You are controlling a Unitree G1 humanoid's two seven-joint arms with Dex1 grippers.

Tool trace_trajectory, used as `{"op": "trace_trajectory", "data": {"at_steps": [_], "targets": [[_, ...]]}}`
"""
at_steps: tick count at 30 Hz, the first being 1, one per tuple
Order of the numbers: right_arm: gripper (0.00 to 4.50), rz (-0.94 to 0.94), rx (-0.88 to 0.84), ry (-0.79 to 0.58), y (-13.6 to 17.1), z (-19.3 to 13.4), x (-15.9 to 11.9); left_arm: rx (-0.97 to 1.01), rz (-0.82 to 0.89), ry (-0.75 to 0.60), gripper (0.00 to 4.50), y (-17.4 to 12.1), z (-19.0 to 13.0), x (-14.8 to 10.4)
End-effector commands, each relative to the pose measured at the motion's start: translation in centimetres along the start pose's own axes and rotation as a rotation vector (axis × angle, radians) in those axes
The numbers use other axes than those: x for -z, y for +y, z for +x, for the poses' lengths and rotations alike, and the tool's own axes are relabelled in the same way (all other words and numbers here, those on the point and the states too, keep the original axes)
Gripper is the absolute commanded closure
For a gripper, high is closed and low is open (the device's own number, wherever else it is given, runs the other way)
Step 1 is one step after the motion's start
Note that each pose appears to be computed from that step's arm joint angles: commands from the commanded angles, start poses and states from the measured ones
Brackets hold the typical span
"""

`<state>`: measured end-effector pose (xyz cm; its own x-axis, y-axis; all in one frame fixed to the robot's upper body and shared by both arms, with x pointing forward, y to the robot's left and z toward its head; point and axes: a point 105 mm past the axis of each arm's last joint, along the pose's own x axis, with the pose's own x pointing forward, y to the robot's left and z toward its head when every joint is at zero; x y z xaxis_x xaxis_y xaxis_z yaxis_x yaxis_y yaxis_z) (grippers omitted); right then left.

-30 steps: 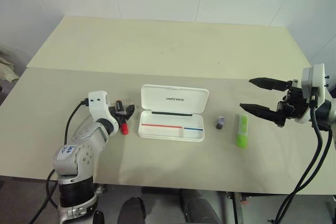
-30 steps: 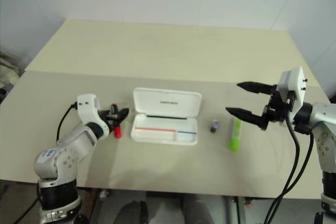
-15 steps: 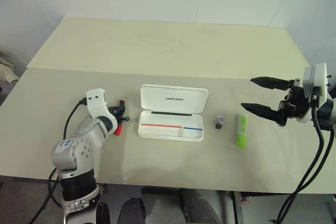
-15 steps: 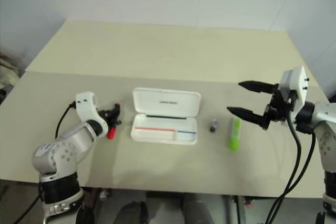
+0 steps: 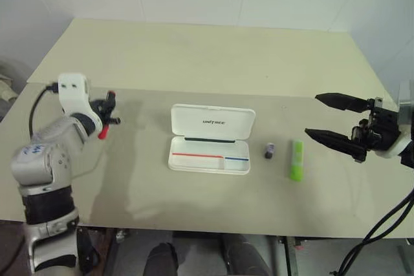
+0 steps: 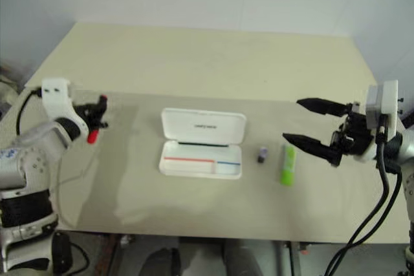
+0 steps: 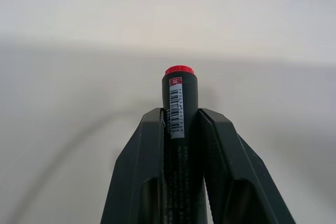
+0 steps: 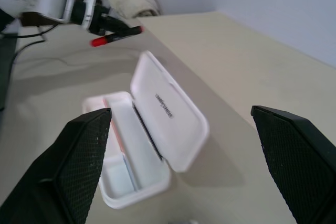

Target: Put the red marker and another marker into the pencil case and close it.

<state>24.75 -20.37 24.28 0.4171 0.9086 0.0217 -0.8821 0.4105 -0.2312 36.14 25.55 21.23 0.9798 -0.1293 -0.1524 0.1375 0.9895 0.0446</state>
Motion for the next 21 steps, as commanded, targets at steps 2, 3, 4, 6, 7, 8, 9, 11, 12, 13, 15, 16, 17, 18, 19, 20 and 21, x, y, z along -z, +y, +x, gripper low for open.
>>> {"op": "trace_trajectory", "data": {"at_steps": [2, 3, 4, 6, 7, 8, 9, 11, 12, 13, 15, 16, 17, 18, 19, 20, 21], "targets": [[0.00, -0.036, -0.080, 0.005, 1.4, -0.5, -1.1, 0.223, 0.186, -0.082, 3.86, -2.3, -0.1, -3.3], [0.00, -0.038, -0.090, 0.013, 1.4, -0.6, -1.0, 0.278, 0.231, -0.100, 3.86, -2.8, -0.1, -4.1], [0.00, -0.034, -0.105, 0.019, 1.5, -0.6, -1.0, 0.334, 0.271, -0.115, 3.86, -3.4, -0.1, -4.7], [0.00, -0.026, -0.127, 0.017, 1.9, -0.5, -0.9, 0.447, 0.364, -0.150, 3.86, -4.7, -0.3, -5.4], [0.00, -0.026, -0.127, 0.007, 1.9, -0.4, -1.0, 0.542, 0.433, -0.178, 3.86, -5.8, -0.7, -5.6], [0.00, -0.025, -0.127, -0.006, 2.1, -0.3, -1.1, 0.632, 0.488, -0.195, 3.86, -7.0, -1.1, -5.7], [0.00, -0.023, -0.131, -0.017, 2.3, -0.3, -1.1, 0.677, 0.498, -0.207, 3.86, -7.7, -1.4, -5.8], [0.00, -0.011, -0.147, -0.029, 3.1, -0.3, -1.0, 0.735, 0.494, -0.234, 3.86, -8.6, -1.7, -6.1], [0.00, -0.008, -0.151, -0.028, 3.4, -0.3, -0.9, 0.753, 0.495, -0.245, 3.86, -8.9, -1.8, -6.2], [0.00, -0.006, -0.152, -0.027, 3.6, -0.4, -0.8, 0.768, 0.500, -0.251, 3.86, -9.1, -1.9, -6.2], [0.00, -0.002, -0.147, -0.024, 4.0, -0.5, -0.6, 0.809, 0.519, -0.239, 3.86, -9.7, -2.1, -5.8], [0.00, -0.001, -0.136, -0.025, 4.1, -0.5, -0.5, 0.857, 0.540, -0.242, 3.86, -10.5, -2.6, -5.7], [0.00, 0.000, -0.128, -0.025, 4.2, -0.5, -0.5, 0.892, 0.556, -0.245, 3.86, -11.0, -2.9, -5.6], [0.00, 0.003, -0.121, -0.034, 4.3, -0.5, -0.5, 0.921, 0.574, -0.259, 3.86, -11.5, -3.2, -5.7], [0.00, 0.004, -0.118, -0.040, 4.4, -0.5, -0.5, 0.935, 0.585, -0.269, 3.86, -11.8, -3.3, -5.9], [0.00, 0.007, -0.112, -0.055, 4.5, -0.5, -0.6, 0.953, 0.595, -0.282, 3.86, -12.2, -3.4, -6.1], [0.00, 0.006, -0.101, -0.068, 4.6, -0.4, -0.7, 0.981, 0.606, -0.300, 3.86, -12.7, -3.6, -6.3]]}}
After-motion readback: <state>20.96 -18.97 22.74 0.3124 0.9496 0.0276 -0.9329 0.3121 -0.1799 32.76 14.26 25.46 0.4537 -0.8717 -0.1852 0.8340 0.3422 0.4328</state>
